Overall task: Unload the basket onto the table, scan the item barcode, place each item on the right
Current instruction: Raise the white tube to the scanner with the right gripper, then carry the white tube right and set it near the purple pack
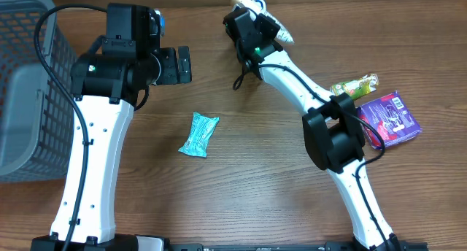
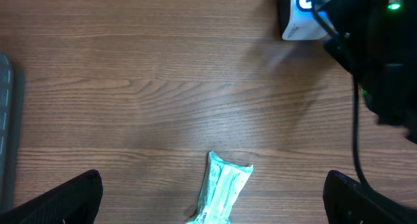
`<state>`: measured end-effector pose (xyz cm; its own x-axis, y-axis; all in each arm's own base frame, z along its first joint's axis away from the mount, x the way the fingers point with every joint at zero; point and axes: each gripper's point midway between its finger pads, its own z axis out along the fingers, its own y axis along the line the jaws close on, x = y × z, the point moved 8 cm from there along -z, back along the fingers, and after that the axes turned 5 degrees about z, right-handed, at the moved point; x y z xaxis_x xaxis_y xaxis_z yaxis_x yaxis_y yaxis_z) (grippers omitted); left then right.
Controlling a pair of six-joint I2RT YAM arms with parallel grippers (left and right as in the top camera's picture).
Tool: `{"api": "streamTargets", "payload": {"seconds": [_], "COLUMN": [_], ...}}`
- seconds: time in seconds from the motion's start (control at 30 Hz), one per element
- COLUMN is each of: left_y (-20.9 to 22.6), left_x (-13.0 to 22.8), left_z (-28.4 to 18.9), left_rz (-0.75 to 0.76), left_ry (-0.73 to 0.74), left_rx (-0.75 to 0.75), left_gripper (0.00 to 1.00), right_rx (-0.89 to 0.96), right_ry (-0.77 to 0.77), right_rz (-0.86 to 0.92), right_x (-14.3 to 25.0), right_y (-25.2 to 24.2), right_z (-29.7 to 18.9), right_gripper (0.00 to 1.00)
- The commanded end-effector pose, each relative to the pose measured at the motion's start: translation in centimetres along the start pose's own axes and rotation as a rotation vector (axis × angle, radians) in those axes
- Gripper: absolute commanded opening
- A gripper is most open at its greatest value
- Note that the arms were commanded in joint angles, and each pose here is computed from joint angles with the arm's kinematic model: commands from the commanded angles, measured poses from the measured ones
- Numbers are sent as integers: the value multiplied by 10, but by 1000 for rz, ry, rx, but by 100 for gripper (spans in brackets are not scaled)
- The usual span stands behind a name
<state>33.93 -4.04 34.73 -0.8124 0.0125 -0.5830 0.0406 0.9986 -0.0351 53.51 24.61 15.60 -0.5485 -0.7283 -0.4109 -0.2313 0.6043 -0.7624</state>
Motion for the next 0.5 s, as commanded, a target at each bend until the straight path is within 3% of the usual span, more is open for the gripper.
{"api": "streamTargets", "payload": {"seconds": [0.0,0.1,0.2,0.37,0.47], "left_y": [0,0,0,0,0], "left_x": [1,1,1,1,1], "left_z": [5,5,5,5,5], "left_rz": [23,23,23,23,23], "left_ry": [13,13,13,13,13], "left_rx": [-7,-6,-6,-7,-7], "left_gripper": [100,100,100,100,100], "right_rx": [-20,-214,-386,-378,-364], "right_ry": [-129,-78,93,472,605], "right_rz": [515,823,1181,1580,1681], "right_x": [-25,-7,23,94,128], "right_y": [-108,-134,-153,-167,-163], "right_z": [-83,-100,-93,-45,-15], "right_gripper": [4,4,4,4,4]}}
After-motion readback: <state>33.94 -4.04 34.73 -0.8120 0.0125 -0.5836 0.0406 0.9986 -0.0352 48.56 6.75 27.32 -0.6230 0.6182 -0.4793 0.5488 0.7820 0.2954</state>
